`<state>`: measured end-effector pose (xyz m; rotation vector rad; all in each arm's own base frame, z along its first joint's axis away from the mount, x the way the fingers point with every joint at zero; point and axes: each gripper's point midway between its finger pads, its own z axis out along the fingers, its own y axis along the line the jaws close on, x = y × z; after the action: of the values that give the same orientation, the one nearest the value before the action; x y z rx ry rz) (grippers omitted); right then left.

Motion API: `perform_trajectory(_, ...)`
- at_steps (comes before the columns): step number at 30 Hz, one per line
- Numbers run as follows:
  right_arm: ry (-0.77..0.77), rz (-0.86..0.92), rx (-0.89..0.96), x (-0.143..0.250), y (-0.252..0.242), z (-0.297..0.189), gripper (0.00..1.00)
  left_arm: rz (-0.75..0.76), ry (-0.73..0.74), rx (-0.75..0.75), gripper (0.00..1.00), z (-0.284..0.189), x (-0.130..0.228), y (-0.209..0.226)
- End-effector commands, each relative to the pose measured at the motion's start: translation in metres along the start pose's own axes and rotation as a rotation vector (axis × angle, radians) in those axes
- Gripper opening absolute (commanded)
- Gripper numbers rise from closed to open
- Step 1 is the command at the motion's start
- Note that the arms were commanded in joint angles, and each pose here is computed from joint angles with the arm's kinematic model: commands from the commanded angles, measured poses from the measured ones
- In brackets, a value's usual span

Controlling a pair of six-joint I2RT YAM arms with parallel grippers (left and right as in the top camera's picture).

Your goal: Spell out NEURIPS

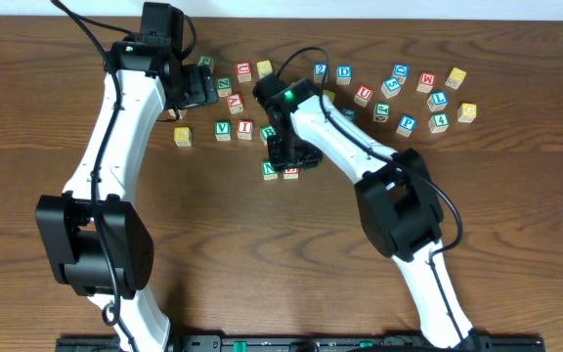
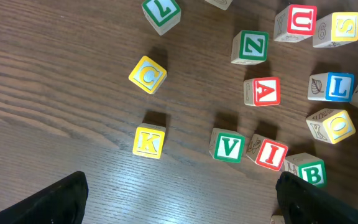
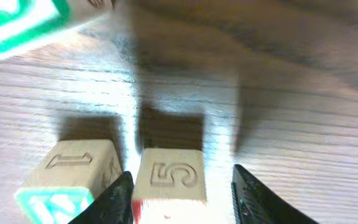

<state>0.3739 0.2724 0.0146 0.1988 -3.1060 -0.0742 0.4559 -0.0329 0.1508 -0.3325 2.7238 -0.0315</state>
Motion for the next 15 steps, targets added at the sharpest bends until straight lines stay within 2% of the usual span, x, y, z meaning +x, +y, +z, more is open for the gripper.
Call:
perform_trajectory(1, -0.117, -0.004, -0.065, -0.016, -0.002, -0.056, 0.49, -0.006, -0.019, -0.011, 0.95, -0.003, -0.007, 0.001)
perform_trajectory(11, -0.254, 0.001, -0.12, -0.028, -0.017, -0.119, 0.57, -0.001, -0.029, -0.006, 0.95, -0.003, -0.009, 0.0)
perform_trajectory(15, -0.293, 0.016, -0.127, -0.035, -0.034, -0.136, 0.59, 0.051, -0.064, 0.02, 0.95, -0.008, -0.02, -0.007)
